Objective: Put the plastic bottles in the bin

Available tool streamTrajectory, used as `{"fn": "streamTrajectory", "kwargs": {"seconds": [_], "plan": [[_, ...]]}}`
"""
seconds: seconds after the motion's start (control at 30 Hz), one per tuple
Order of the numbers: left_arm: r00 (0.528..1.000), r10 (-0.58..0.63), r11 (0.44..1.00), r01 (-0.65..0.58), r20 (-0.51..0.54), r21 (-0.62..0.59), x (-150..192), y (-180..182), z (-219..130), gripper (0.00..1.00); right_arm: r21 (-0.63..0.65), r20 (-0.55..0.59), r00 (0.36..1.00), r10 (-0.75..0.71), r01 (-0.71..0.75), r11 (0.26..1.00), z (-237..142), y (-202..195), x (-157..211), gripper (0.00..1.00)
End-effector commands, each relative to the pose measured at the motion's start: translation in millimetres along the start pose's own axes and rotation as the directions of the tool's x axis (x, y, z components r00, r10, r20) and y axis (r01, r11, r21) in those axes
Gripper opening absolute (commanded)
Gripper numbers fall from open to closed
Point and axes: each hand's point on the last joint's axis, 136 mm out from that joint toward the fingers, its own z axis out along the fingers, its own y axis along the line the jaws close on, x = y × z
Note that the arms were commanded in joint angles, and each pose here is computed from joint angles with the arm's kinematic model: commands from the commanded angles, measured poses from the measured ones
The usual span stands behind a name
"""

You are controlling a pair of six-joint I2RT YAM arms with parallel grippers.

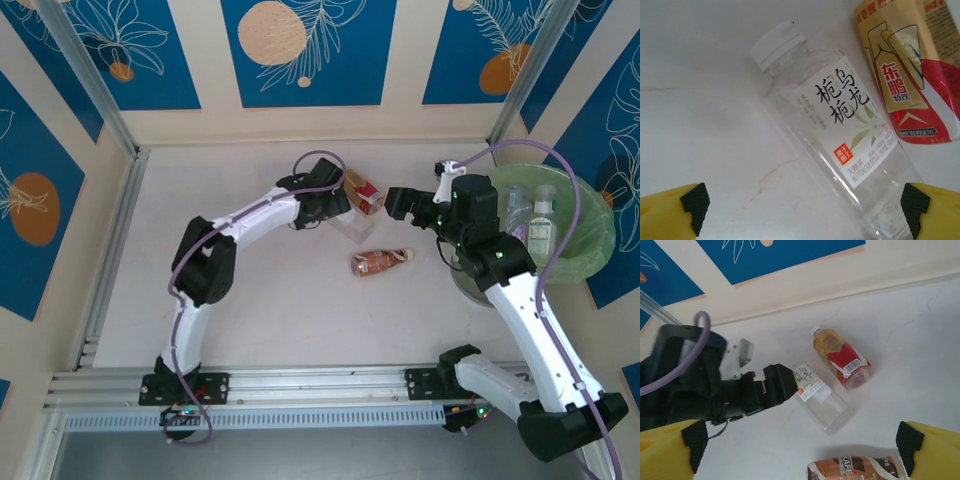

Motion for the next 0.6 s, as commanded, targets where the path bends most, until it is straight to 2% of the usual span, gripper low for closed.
{"fn": "streamTrajectory", "kwargs": {"seconds": [0.0, 0.13, 0.37, 0.57], "plan": [[0.996, -0.087, 0.993, 0.084, -0.034, -0.084, 17, 0, 4, 1.0, 0.048, 0.005, 1.0, 0.01, -0.011, 0.999, -4, -10, 4, 0.99], [0.993, -0.117, 0.989, 0.114, -0.025, -0.095, 23, -10, 15, 1.0, 0.056, 0.019, 1.0, 0.015, -0.016, 0.998, -9, -12, 3, 0.99], [0.993, -0.117, 0.982, 0.12, 0.028, -0.144, 13, -13, 39, 1.0, 0.064, 0.027, 1.0, 0.01, -0.012, 0.998, -15, -13, 2, 0.99], [0.997, -0.073, 0.979, 0.068, -0.018, -0.191, 22, -12, 65, 1.0, 0.062, 0.023, 1.0, 0.011, -0.012, 0.998, -16, -13, 4, 0.99]]}}
